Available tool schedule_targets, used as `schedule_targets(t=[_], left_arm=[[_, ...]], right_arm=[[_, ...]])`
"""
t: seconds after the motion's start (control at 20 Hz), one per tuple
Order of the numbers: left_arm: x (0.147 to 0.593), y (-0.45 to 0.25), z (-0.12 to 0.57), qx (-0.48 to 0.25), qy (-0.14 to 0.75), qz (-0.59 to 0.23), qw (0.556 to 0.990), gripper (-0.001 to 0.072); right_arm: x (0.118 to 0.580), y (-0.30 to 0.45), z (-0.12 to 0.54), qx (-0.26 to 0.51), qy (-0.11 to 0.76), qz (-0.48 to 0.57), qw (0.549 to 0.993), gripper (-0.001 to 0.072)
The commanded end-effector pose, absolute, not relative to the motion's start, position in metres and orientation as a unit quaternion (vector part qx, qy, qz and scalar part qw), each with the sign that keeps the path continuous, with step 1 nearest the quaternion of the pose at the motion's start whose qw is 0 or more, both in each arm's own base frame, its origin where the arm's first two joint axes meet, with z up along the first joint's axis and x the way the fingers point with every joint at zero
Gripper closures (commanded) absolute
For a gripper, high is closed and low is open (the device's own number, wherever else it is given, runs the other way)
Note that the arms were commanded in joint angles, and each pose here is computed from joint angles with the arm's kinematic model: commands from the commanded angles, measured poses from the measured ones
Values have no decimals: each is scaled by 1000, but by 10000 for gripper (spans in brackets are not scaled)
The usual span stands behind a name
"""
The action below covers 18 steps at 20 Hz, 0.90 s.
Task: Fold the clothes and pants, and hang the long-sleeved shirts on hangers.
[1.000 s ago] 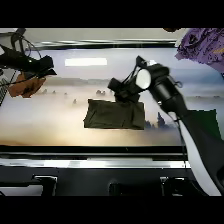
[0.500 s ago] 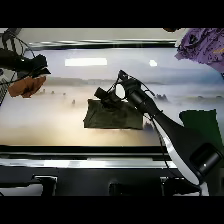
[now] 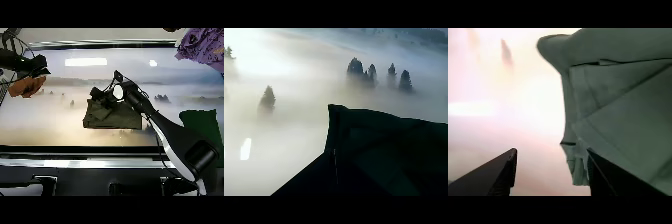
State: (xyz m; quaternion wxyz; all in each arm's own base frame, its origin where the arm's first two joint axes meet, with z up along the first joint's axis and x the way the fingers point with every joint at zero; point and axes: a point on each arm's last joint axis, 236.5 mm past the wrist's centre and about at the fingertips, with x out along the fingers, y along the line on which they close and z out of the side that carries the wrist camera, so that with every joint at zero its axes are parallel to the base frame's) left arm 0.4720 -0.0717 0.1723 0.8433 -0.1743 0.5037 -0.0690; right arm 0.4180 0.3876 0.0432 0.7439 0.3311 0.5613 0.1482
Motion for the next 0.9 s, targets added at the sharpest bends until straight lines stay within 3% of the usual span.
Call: schedule_targets(t=[0.0, 0.2, 0.55, 0.7, 0.85], left_arm=[[472, -71, 172, -174, 503, -69, 844, 691], [472, -71, 172, -174, 503, -68, 844, 691], [470, -71, 172, -163, 506, -75, 844, 691], [470, -71, 172, -163, 506, -75, 844, 691], [470, -71, 172, -163, 506, -75, 844, 690]], right_arm=[[415, 395, 70, 324, 541, 197, 750, 211], [429, 355, 104, 323, 518, 195, 768, 211], [458, 149, 106, 259, 544, 171, 779, 159], [445, 90, 68, 288, 559, 190, 754, 160], [418, 79, 17, 361, 562, 220, 711, 166]])
